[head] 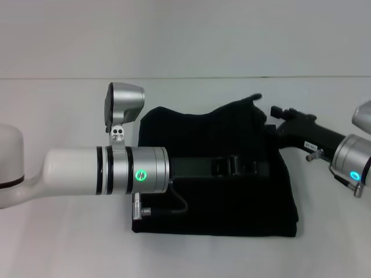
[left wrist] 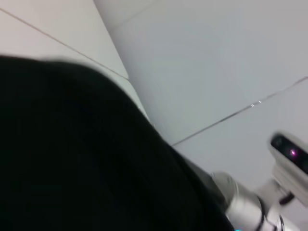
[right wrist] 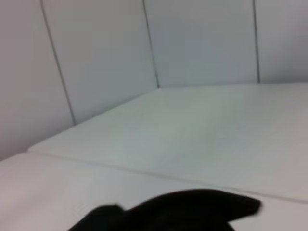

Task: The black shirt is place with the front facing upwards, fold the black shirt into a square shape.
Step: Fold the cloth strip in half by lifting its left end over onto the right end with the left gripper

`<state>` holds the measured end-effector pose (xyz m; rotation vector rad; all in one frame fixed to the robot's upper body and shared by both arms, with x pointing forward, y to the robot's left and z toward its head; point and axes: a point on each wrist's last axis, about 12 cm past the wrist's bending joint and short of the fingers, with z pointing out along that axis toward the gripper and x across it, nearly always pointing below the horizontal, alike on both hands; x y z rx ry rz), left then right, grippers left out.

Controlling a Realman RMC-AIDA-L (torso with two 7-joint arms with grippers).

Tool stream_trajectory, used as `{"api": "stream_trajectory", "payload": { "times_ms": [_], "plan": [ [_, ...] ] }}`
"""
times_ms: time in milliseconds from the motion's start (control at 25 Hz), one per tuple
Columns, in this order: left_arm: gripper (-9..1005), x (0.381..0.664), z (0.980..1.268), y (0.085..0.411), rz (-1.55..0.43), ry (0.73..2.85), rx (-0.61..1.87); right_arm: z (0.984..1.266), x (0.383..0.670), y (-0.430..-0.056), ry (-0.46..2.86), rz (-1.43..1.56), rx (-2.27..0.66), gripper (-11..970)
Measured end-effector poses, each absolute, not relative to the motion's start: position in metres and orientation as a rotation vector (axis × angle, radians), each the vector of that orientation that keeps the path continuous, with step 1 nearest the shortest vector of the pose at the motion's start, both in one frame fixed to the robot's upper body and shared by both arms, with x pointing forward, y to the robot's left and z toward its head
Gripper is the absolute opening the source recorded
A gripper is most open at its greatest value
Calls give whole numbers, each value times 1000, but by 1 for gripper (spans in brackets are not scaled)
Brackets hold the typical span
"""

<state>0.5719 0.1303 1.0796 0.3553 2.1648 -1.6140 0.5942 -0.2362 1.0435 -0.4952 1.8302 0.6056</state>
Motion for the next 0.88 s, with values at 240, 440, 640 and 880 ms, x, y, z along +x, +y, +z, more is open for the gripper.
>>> {"api": "stream_trajectory", "payload": {
  "times_ms": [240,440,640,880],
  "plan": [
    [8,561,1074,133,-1632,2203,413,1046,595,-244,1811,602,-417,746],
    [8,558,1065,131,-1597,2245,399,1039,586,-260,1826,579,-342,745],
    [8,561,1053,131,-1516,2292,296,1033,578,-279,1832,543,-222,745],
    [30,563,1050,127,-1519,2279,207,1028,567,-307,1812,494,-36,746]
  ]
}}
